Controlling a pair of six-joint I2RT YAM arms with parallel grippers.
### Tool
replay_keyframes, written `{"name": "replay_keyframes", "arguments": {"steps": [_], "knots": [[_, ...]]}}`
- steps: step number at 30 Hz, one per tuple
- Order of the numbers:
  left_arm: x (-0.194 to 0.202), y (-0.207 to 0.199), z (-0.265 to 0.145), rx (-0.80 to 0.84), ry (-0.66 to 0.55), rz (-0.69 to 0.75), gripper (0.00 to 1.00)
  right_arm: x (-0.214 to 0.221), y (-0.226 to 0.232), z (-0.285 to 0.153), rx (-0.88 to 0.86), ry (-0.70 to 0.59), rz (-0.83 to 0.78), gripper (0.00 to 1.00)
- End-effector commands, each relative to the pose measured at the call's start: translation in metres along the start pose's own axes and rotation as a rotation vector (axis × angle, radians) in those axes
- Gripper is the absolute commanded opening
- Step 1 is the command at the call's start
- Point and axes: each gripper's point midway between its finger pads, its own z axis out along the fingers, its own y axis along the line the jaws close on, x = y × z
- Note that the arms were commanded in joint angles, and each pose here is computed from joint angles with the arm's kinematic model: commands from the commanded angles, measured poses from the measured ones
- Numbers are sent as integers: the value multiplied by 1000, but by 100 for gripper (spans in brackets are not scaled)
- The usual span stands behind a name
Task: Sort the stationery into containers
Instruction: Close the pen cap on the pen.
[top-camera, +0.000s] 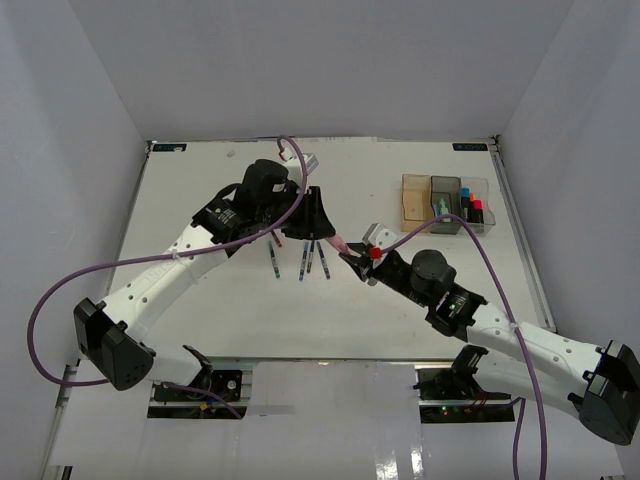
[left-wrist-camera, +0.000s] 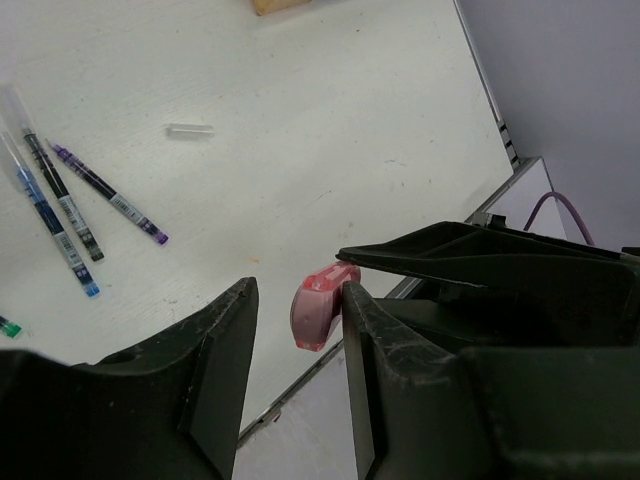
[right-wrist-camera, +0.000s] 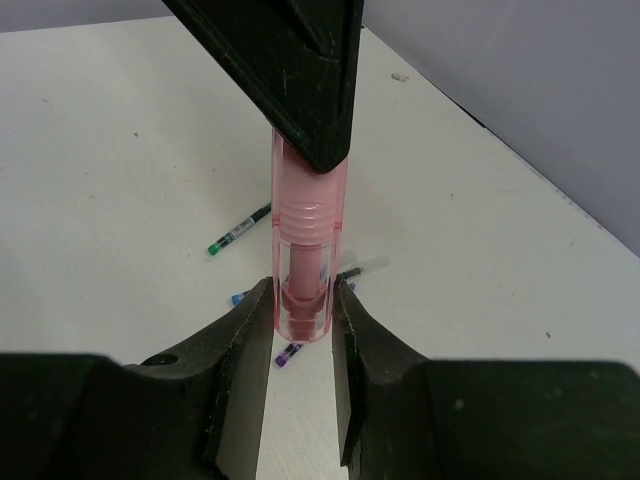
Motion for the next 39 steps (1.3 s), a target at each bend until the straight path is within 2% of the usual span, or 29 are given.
{"name": "replay_keyframes", "arguments": {"steps": [1, 11, 21, 25, 29, 39], "knots": [[-16, -8, -9, 13, -42, 16, 49, -31, -6, 3, 13, -84, -20, 24], [-17, -14, -11, 42, -38, 23, 48, -27, -5, 3, 13, -81, -20, 24], [-15, -16, -16, 63, -34, 34, 39, -32, -3, 1, 4, -96, -15, 24], [-13, -18, -16, 75, -24, 32, 31, -34, -4, -1, 7, -104, -14, 24], [-4, -18, -9, 97, 17, 18, 28, -46, -7, -1, 11, -127, -22, 20], [11, -12, -2, 95, 62, -5, 25, -79, -16, 2, 28, -180, -66, 19]]}}
